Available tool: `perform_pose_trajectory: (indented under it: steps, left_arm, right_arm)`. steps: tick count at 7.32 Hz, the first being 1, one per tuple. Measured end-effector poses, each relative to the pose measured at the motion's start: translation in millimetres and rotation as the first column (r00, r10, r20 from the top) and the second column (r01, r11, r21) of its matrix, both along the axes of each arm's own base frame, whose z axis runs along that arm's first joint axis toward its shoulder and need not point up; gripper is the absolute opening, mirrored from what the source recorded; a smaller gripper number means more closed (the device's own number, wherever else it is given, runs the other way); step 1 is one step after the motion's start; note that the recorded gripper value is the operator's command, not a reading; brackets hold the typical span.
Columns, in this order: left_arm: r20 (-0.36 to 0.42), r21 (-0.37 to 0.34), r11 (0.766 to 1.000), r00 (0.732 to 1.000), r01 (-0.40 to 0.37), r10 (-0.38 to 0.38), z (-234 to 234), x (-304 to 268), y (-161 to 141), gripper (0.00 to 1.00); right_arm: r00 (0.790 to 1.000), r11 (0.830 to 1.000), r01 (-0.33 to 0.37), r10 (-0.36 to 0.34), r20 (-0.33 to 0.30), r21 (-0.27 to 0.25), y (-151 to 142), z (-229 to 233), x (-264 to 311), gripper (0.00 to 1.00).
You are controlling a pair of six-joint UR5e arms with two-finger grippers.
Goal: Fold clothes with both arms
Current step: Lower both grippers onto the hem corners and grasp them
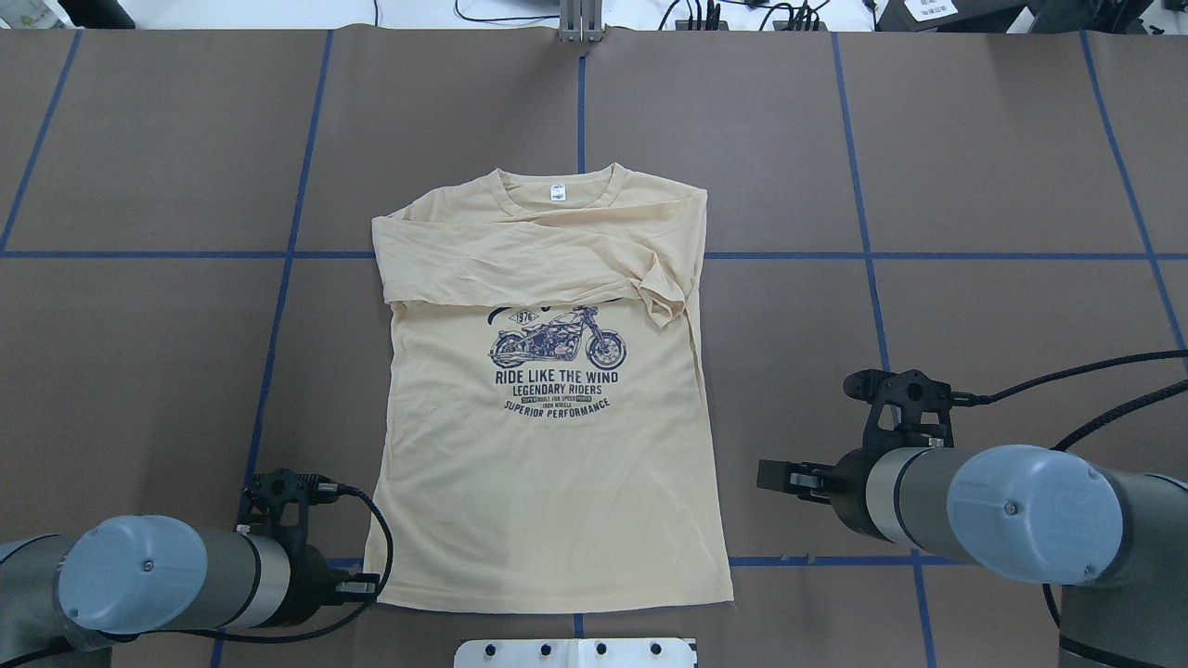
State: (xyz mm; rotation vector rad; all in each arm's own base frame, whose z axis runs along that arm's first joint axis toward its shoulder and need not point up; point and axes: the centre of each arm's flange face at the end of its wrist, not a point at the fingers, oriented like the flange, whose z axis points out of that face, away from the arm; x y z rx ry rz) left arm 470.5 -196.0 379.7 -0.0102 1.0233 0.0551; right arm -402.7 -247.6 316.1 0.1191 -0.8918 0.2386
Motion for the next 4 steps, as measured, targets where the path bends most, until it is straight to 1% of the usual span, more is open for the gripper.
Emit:
perform_pose_trajectory:
  steps: [1,2,3,4]
  left_arm:
    - [-0.002,0.003,1.000,1.000,-0.003,0.003,-1,0,1,0.00]
    - [-0.003,0.004,1.000,1.000,-0.004,0.004,-2,0,1,0.00]
    - [-0.006,0.004,1.000,1.000,-0.006,0.006,-3,1,2,0.00]
    - [-0.011,0.004,1.000,1.000,-0.007,0.007,-5,2,3,0.00]
  right_arm:
    - [1.000,1.000,-0.002,0.002,0.003,-0.010,7,0,-4,1.00]
    - [1.000,1.000,-0.008,0.008,0.007,-0.023,20,0,-13,0.99]
    - [1.000,0.999,-0.010,0.010,0.004,-0.032,37,0,-24,0.93]
    - [1.000,0.999,-0.010,0.010,-0.008,-0.040,54,2,-38,0.67]
